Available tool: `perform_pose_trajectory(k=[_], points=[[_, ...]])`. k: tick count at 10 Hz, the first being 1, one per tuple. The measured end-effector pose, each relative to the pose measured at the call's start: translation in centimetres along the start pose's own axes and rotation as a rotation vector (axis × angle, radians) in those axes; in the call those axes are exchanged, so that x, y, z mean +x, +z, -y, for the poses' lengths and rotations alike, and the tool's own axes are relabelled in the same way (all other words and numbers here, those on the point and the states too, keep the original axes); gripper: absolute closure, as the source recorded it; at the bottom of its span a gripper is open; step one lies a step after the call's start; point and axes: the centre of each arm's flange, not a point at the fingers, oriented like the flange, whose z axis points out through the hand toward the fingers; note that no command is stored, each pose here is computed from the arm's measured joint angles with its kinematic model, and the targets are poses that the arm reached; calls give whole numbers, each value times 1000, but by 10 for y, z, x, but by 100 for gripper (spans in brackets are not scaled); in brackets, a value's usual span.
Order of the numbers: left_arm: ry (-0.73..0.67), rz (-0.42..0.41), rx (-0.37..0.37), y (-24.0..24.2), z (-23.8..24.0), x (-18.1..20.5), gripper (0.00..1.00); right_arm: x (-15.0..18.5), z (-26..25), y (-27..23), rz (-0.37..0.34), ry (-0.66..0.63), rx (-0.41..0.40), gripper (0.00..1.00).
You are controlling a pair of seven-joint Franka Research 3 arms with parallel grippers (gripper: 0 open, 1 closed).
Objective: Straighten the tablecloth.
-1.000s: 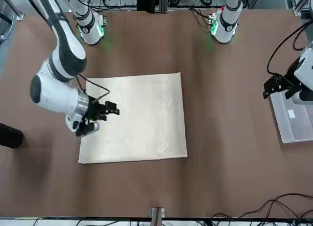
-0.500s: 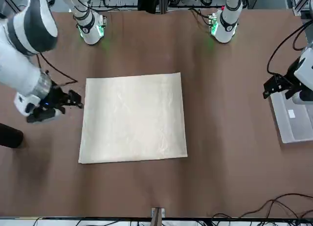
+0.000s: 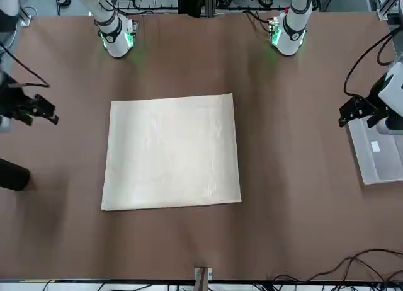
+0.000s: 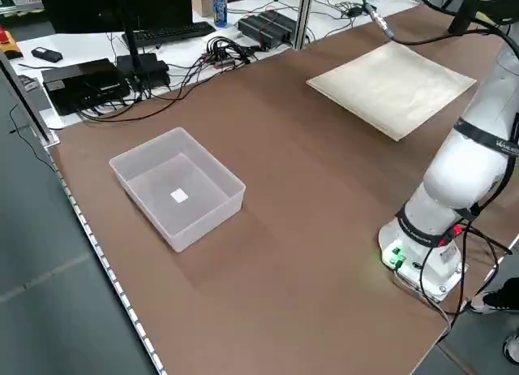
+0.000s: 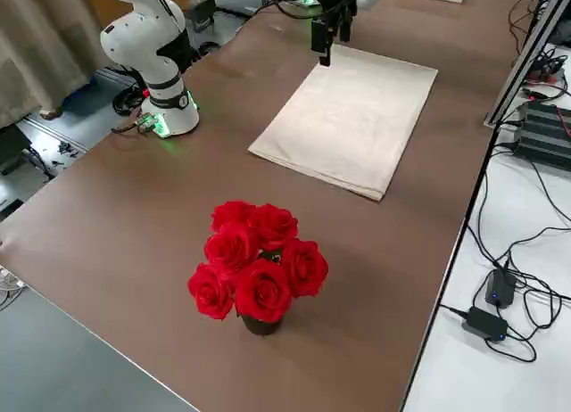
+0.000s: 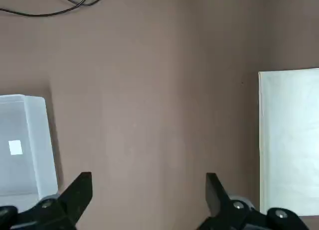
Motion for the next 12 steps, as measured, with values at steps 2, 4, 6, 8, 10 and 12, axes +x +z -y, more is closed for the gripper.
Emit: perform_pose_trajectory(k=[2,4,6,8,10,12], points=[[0,0,0,0,0,0,0,-3,-25,-12,-14,-25,-32,0],[-1,0,0,0,0,0,0,-3,-27,-13,-12,-36,-63,0],[-2,0,0,0,1,0,0,-3,-26,-15,-14,-39,-69,0],[-2,0,0,0,1,0,0,-3,-25,-15,-14,-41,-71,0],[-1,-10,0,-4,1,1,0,-3,-28,-15,-13,-35,-74,0],[-1,-17,-1,-7,1,1,0,-3,-28,-15,-12,-36,-74,0]])
